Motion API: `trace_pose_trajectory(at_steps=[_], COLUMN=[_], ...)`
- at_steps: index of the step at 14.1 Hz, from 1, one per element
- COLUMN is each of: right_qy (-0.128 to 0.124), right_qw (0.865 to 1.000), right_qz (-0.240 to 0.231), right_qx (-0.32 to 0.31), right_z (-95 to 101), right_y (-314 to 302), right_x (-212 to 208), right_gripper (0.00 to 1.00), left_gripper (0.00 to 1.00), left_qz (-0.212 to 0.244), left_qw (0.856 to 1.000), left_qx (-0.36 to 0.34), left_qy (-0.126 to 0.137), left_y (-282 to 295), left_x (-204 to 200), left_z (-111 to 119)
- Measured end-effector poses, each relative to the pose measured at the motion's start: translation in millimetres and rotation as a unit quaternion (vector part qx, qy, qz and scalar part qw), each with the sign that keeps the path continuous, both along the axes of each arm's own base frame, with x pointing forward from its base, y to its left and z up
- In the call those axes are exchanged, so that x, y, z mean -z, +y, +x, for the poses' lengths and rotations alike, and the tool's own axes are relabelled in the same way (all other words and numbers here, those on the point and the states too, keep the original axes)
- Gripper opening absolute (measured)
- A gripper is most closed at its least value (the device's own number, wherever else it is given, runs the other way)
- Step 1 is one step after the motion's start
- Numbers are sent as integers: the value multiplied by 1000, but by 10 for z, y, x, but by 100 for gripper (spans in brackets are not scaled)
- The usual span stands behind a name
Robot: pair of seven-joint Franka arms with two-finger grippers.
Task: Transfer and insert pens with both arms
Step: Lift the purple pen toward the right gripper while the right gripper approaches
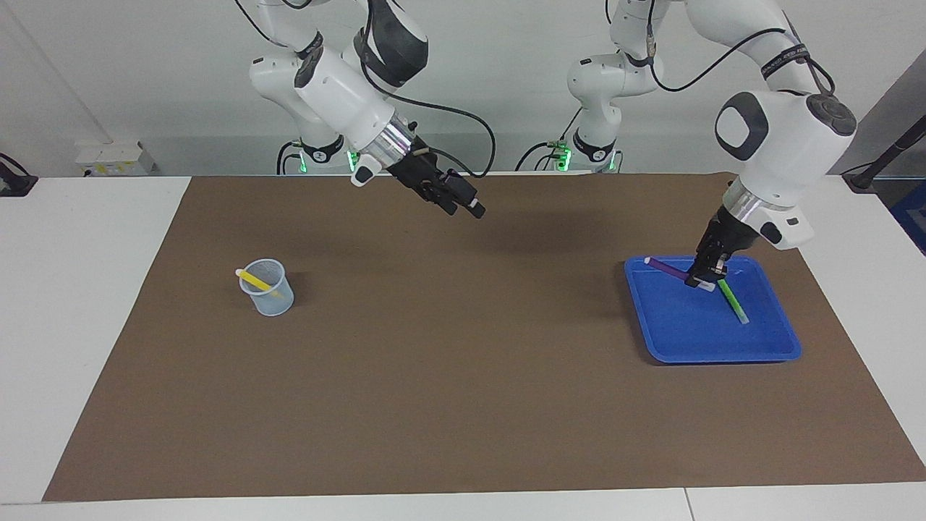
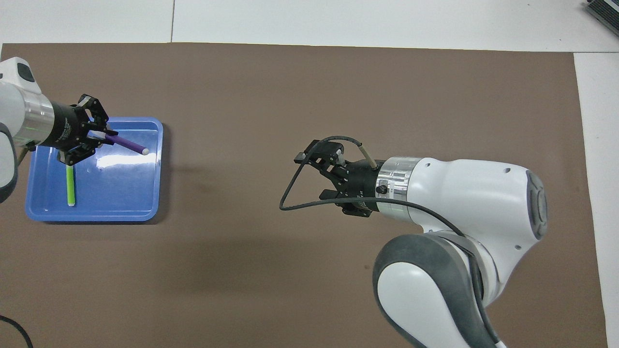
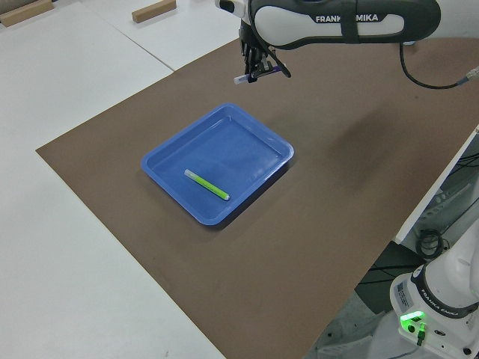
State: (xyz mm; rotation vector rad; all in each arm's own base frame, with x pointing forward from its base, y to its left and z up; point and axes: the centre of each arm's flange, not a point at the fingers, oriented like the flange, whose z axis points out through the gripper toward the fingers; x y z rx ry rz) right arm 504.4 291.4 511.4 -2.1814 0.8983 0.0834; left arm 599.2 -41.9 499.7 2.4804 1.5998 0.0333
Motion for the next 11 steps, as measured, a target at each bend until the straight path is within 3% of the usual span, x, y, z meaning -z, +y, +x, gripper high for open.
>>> trace_pose_trajectory(at_steps=[5,8,11], right_qy=[-6,-22,-22], right_qw=[1000,999,997], right_qz=[8,26,49], right_qx=[-11,23,55], right_z=[-141,-185,-231], right_y=[310,510,723], right_x=[39,54,36], right_gripper=[100,100,100], left_gripper=[17,17,17], left_qz=[-45,-56,-64], left_qw=[997,996,994], left_qx=[-60,-72,-82], left_qy=[-2,8,25], left_y=[-421,-731,-993], left_x=[-406,-502,-528], left_z=[-203,-316,-419])
